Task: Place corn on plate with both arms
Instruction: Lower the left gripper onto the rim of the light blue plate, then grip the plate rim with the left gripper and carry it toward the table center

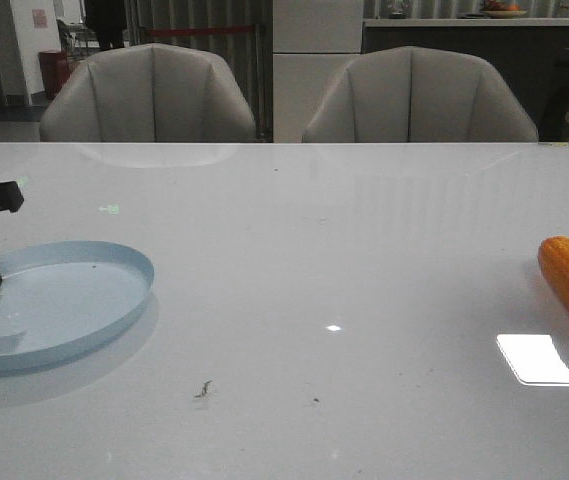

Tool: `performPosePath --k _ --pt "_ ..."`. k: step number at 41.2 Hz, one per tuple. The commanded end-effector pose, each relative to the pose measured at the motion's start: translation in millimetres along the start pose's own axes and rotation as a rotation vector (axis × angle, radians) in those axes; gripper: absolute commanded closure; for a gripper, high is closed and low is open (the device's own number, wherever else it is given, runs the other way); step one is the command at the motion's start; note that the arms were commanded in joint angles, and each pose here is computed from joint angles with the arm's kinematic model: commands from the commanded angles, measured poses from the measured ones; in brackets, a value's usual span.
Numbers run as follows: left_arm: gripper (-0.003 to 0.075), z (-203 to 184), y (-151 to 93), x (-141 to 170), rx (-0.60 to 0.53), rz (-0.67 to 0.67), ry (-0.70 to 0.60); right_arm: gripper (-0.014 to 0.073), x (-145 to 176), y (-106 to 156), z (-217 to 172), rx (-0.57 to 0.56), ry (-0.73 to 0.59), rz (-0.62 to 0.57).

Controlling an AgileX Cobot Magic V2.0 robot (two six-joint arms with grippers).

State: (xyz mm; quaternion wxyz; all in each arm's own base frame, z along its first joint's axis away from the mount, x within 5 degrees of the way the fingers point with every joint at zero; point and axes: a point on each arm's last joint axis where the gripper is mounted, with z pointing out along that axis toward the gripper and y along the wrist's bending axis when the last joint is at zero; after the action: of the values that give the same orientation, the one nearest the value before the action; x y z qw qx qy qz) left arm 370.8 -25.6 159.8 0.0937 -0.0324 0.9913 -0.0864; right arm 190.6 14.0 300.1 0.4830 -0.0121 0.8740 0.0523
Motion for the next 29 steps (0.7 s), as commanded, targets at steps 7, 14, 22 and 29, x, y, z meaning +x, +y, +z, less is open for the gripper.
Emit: performPosePath --k 7,14,22,29 --pt "0.0566 -20.9 -5.5 -8.0 0.019 0.001 -0.075 0.0171 -18.8 0.2 -6.2 0.009 -0.119 -0.014" --pt "0.0617 -23.6 -6.2 -11.3 0.02 0.003 -0.089 0.0171 -18.8 0.2 -6.2 0.009 -0.119 -0.014" --pt "0.0617 -48.9 -14.8 -29.5 0.049 0.016 -0.114 0.0171 -18.8 0.2 -6.2 0.009 -0.119 -0.014" --pt "0.0617 -83.2 -31.9 -48.0 0.152 0.0 -0.15 0.0171 -18.8 0.2 -6.2 0.009 -0.119 -0.014"
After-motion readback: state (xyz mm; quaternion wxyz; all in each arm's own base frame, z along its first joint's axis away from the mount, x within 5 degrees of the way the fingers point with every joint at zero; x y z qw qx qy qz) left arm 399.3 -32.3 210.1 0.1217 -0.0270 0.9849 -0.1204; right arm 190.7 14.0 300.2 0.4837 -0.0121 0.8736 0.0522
